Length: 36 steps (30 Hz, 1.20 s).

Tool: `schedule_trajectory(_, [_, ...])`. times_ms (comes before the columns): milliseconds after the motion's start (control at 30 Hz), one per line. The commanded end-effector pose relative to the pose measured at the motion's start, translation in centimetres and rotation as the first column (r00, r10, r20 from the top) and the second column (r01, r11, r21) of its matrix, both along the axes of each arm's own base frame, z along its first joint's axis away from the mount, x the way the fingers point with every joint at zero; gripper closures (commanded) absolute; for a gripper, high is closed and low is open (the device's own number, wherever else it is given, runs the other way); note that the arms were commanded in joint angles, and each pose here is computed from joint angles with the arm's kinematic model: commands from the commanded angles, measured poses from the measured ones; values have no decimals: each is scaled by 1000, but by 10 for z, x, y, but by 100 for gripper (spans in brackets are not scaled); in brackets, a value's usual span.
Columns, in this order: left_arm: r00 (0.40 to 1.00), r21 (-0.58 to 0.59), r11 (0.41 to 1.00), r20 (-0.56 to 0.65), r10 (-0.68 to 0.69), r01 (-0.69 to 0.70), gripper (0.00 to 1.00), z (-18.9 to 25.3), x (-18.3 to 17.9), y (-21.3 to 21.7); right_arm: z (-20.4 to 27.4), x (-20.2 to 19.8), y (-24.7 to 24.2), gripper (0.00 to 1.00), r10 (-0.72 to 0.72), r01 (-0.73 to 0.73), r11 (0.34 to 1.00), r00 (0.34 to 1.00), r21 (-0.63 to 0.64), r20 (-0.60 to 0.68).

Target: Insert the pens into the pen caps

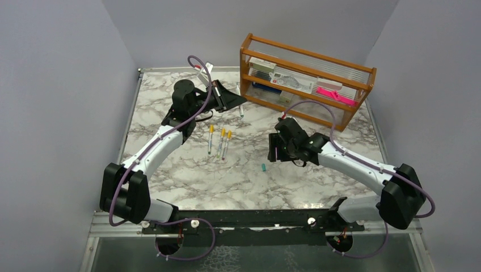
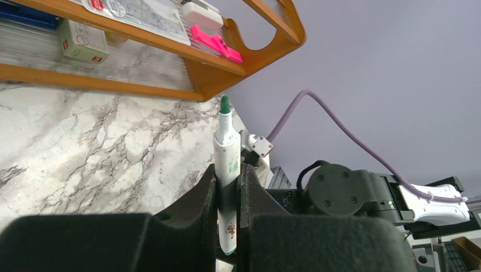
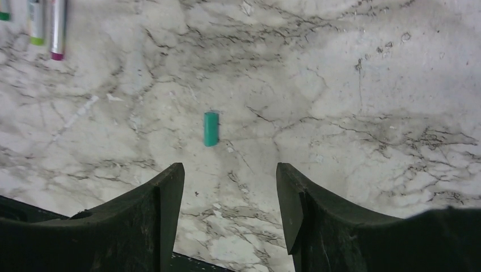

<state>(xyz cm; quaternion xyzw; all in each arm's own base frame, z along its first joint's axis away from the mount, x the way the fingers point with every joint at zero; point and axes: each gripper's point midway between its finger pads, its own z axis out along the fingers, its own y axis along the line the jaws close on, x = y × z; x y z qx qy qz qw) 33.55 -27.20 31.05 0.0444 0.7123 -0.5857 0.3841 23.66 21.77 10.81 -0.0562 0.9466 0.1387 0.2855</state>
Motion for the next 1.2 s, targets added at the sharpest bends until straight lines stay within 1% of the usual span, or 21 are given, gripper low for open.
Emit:
schedule_trajectory(0, [999, 13, 1000, 37, -10, 10, 100, -1, -3, 1, -18, -4, -3, 39, -15, 14, 999, 999, -41, -36])
schedule_trajectory(167, [1000, 23, 1000, 24, -5, 5, 100, -9, -7, 3, -36, -4, 20, 42, 27, -27, 1000, 996, -7, -82])
schedule_trajectory(367, [1000, 41, 999, 10, 3, -3, 100, -17, -10, 6, -48, 5, 25, 49, 24, -29, 999, 995, -46, -100])
schedule_trajectory(733, [1000, 60, 998, -1, 10, -10, 100, -25, -6, 6, -61, 10, 35, 49, 62, -70, 995, 991, -67, -120])
schedule_trajectory(967, [1000, 65, 998, -9, 8, -7, 100, -29, -6, 5, -74, 5, 41, 51, 59, -72, 994, 987, -79, -153])
schedule_trajectory(1033, [1000, 69, 998, -15, 8, -7, 100, -32, -6, 6, -78, 2, 42, 52, 53, -67, 994, 985, -82, -164])
schedule_trajectory(1167, [1000, 75, 997, -16, 9, -8, 100, -34, -7, 6, -85, -2, 40, 58, 43, -60, 994, 983, -89, -181])
